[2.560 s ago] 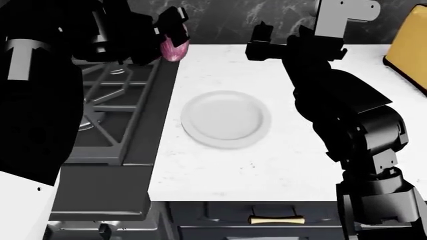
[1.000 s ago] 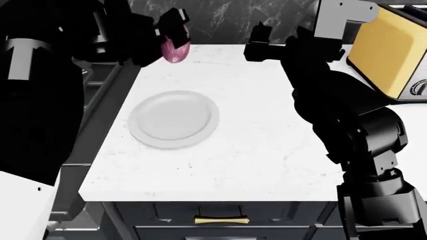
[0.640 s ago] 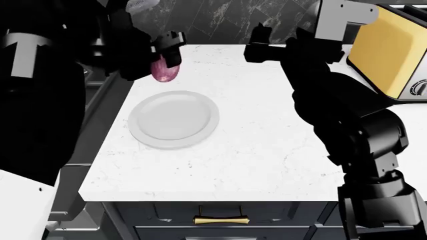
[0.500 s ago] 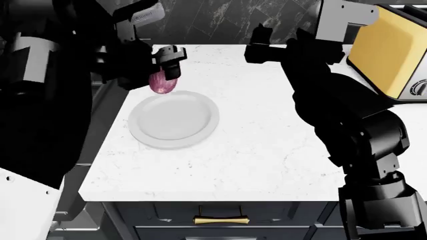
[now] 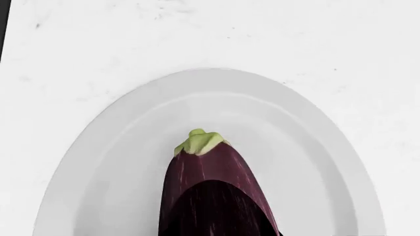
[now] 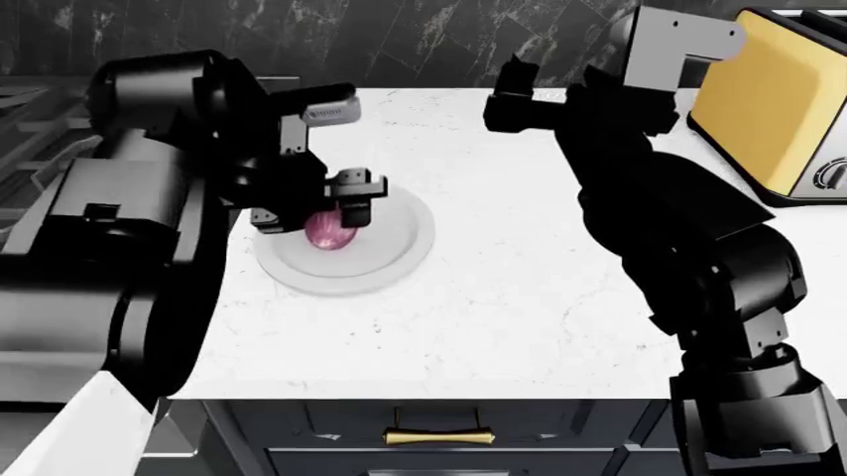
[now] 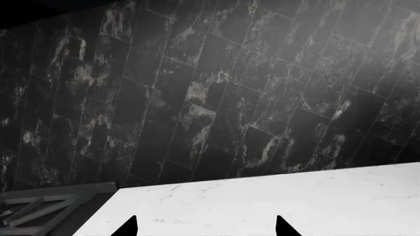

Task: Pick the eggplant from the pan and place it on the plate.

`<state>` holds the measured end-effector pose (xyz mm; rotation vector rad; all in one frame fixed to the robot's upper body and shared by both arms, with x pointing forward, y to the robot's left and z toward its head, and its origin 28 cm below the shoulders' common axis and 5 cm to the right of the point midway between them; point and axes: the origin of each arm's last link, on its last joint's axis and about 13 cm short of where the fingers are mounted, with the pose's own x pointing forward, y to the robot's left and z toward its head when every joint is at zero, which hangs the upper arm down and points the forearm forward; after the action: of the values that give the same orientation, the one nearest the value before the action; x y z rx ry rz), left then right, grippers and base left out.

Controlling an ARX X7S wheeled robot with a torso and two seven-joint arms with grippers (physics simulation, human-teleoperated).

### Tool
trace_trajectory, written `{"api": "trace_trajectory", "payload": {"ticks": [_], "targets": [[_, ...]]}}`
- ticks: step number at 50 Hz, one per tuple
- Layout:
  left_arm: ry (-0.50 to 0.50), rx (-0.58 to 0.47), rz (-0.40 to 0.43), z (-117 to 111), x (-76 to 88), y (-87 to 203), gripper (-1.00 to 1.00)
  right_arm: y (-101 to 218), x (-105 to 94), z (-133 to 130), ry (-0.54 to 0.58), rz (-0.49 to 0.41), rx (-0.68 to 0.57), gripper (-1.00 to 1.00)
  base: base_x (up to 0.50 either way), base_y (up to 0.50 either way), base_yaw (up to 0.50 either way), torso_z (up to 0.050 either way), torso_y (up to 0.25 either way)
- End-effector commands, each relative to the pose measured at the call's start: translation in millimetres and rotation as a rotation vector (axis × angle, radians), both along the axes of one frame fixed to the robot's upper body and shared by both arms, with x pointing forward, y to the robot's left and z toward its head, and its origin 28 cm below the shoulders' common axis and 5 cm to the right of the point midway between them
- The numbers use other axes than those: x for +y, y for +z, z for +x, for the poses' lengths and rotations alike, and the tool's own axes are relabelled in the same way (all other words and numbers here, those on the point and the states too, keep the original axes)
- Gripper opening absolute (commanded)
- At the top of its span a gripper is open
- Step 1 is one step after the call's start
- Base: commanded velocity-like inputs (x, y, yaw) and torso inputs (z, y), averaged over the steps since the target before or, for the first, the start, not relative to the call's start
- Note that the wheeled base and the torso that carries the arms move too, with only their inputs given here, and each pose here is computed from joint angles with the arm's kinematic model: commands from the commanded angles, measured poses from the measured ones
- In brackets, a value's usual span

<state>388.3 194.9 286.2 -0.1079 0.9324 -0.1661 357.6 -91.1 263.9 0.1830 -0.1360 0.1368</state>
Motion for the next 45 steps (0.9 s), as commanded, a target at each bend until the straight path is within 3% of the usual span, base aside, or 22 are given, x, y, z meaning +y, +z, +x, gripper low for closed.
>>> {"api": "trace_trajectory", "payload": {"ticks": [1,21,22,45], "targets": [[0.000,0.008,0.039,-0.9,-1.5,0.7,-1.00,-2.6,0.1,0.1,0.004,0.007,0.008,1.00,0.00,0.00,0.00,0.000,0.000],[-0.007,-0.003,0.048,-1.1,-2.8,4.9,-1.00,-4.5,0.1,-0.3,0.006,0.013,0.010,1.00,0.00,0.00,0.00,0.000,0.000],[-0.007,-0.005,0.047,-1.1,-2.9,5.4,1.00,-4.8,0.3,-0.2,0.006,0.012,0.010,1.00,0.00,0.00,0.00,0.000,0.000],[0.022,-0.068,0.023,-0.5,-1.5,23.4,1.00,-5.4,0.3,-0.9,0.007,0.015,0.008,1.00,0.00,0.00,0.00,0.000,0.000]]}}
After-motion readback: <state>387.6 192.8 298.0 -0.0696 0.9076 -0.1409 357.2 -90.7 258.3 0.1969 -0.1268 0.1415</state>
